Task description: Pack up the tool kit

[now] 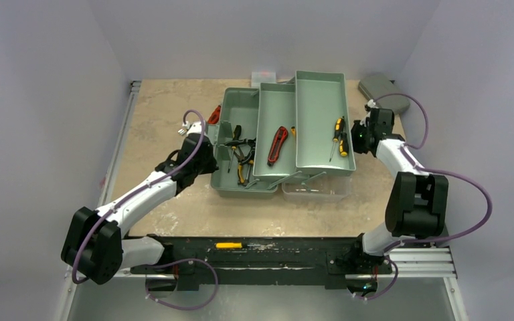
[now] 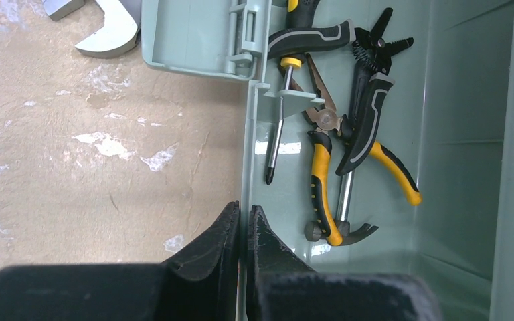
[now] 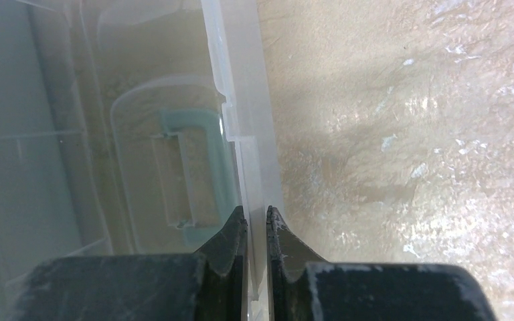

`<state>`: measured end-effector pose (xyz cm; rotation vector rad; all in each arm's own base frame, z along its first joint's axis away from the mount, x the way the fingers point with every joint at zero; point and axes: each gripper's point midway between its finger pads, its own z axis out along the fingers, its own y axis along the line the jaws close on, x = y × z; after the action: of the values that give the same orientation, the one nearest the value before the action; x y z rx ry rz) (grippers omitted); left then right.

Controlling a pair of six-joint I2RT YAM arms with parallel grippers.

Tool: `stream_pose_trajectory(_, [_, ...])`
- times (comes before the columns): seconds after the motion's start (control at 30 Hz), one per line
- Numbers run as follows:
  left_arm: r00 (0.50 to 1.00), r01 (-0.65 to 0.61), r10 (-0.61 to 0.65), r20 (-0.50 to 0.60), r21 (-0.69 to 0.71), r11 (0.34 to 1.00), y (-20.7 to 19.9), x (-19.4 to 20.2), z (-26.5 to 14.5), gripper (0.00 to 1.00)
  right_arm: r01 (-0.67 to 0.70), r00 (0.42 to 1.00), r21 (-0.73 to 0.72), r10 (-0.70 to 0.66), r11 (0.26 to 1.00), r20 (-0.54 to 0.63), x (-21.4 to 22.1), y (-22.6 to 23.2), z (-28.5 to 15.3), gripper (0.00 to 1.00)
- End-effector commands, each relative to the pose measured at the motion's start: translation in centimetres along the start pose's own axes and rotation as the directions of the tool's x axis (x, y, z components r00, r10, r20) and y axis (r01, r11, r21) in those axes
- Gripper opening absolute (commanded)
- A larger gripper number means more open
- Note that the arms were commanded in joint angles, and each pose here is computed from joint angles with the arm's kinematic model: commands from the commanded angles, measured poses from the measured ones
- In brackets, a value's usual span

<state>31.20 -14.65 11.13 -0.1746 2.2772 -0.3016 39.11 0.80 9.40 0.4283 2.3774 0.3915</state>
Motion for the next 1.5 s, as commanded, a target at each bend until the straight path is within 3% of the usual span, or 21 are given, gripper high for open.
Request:
stream_pose_trajectory(0.0, [1.000,0.009,-0.009,0.004,0.056,0.998,-1.0,0.1,0.1,0.00,0.003,0.995,0.065,-0.010,0.998,0.104,-3.6,0.8,-3.7,0.00])
stream_pose_trajectory(0.4, [0.995,-0.098,0.096,0.018,0.253,0.962,-6.1,0.7,-0.5,0.00,0.103,0.972,0.213,-0.144,0.972,0.186,-8.0,3.5,-10.2,0.00])
stream_pose_trajectory(0.7, [0.987,-0.140,0.161,-0.017,0.415,0.899,-9.7,2.0,-0.9,0.00,0.215,0.937,0.443,-0.312,0.870,0.158,-9.0,5.4,-12.9,0.00])
stream_pose_trajectory(1.03, [0.981,-0.165,0.196,-0.003,0.524,0.835,-12.1,2.3,-1.7,0.00,0.300,0.890,0.564,-0.438,0.769,0.125,-9.3,8.5,-14.0,0.00])
stream_pose_trajectory(1.27, [0.969,-0.187,0.245,-0.014,0.607,0.772,-14.6,3.6,-2.4,0.00,0.375,0.832,0.588,-0.540,0.717,0.127,-9.1,13.4,-14.4,0.00])
stream_pose_trajectory(1.47, [0.963,-0.197,0.270,-0.020,0.629,0.752,-15.6,4.2,-2.7,0.00,0.441,0.746,0.677,-0.660,0.589,0.088,-8.3,17.3,-14.5,0.01])
